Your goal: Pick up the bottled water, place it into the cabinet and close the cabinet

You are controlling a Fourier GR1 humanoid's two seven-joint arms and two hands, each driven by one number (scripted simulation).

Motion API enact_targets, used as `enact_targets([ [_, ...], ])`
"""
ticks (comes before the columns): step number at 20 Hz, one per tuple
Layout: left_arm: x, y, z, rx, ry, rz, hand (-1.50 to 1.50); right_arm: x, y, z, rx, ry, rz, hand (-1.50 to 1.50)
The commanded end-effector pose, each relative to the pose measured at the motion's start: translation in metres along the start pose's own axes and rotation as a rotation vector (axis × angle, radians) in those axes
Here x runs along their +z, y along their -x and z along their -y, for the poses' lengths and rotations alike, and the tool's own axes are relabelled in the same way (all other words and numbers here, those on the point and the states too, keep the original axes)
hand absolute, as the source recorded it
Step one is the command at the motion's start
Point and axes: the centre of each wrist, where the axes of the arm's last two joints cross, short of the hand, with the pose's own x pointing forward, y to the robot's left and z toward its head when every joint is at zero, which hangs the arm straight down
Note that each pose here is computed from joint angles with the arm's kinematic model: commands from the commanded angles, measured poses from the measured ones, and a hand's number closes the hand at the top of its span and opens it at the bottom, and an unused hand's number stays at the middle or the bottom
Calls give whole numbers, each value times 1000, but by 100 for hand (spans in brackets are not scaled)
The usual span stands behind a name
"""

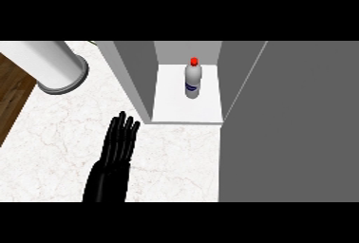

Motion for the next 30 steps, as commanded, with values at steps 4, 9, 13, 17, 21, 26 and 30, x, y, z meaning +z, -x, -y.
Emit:
enact_targets([
  [4, 24, -14, -20, -11, -22, 8, -150, -28, -51, -34, 196, -93, 50, 150],
  [9, 27, -25, -39, -3, -65, 34, -150, -42, -44, -44, 179, -126, 34, 150],
  [13, 33, -34, -52, -19, -63, 19, -150, -64, -37, -52, 198, -154, 81, 150],
  [17, 38, -35, -63, -14, -76, 6, -150, -75, -46, -66, 245, -203, 96, 150],
  [21, 40, -44, -70, -19, -62, 12, -150, -98, -40, -74, 295, -220, 84, 150],
  [26, 43, -46, -85, -12, -71, 35, -150, -115, -48, -80, 308, -218, 101, 150],
  [30, 48, -51, -86, 0, -61, 11, -150, -137, -37, -86, 346, -255, 74, 150],
])
